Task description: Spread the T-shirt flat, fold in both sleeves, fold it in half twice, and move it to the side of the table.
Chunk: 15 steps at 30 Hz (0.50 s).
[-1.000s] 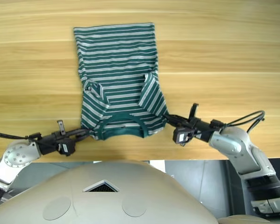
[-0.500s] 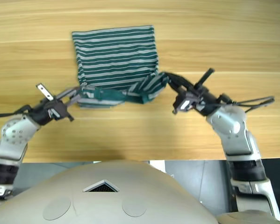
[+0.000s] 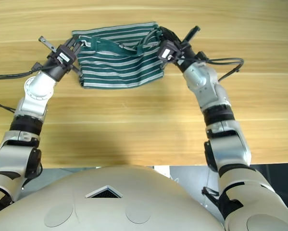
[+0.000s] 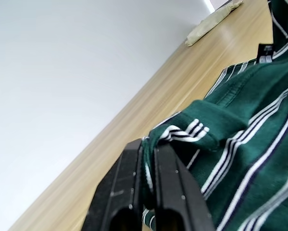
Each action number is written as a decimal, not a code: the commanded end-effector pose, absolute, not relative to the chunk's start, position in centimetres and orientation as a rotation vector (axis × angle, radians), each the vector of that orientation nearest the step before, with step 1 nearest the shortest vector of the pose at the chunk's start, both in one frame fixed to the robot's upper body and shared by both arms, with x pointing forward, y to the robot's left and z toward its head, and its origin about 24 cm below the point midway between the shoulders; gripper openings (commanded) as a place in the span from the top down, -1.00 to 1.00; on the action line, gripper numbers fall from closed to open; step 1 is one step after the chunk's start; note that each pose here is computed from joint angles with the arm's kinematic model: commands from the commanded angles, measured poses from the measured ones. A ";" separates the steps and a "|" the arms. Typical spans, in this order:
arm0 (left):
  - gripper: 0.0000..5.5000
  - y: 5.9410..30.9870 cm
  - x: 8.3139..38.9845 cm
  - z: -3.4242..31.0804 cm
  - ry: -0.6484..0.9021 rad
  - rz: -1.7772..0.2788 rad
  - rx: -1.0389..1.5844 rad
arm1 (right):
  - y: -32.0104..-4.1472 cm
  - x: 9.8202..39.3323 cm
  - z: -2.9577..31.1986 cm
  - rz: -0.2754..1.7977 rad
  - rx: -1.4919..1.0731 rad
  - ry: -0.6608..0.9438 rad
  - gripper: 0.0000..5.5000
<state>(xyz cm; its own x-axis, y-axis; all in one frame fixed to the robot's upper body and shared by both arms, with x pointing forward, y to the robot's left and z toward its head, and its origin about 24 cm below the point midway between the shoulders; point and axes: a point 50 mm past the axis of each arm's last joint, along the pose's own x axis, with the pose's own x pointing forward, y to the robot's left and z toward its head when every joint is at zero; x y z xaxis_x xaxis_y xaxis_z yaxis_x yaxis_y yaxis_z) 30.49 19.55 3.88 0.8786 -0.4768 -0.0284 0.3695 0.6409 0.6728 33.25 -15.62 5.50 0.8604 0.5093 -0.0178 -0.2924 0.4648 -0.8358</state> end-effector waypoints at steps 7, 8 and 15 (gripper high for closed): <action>0.96 18.9 33.2 2.9 -0.088 -0.380 0.715 | -14.8 36.4 5.6 0.374 -0.971 -0.180 1.00; 0.96 18.9 33.4 3.1 -0.092 -0.367 0.711 | -14.7 36.6 5.7 0.362 -0.968 -0.174 1.00; 0.96 19.0 34.2 4.1 -0.125 -0.310 0.675 | -13.6 37.3 6.1 0.329 -0.956 -0.153 1.00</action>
<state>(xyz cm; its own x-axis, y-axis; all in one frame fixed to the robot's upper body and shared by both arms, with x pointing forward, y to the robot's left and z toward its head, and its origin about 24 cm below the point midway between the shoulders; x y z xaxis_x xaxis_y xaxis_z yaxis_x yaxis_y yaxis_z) 33.72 19.08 3.45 0.9459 -0.3244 -0.0065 0.2558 0.7332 0.6300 36.83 -14.23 5.48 0.9349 0.3537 -0.0299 -0.2221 0.5170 -0.8267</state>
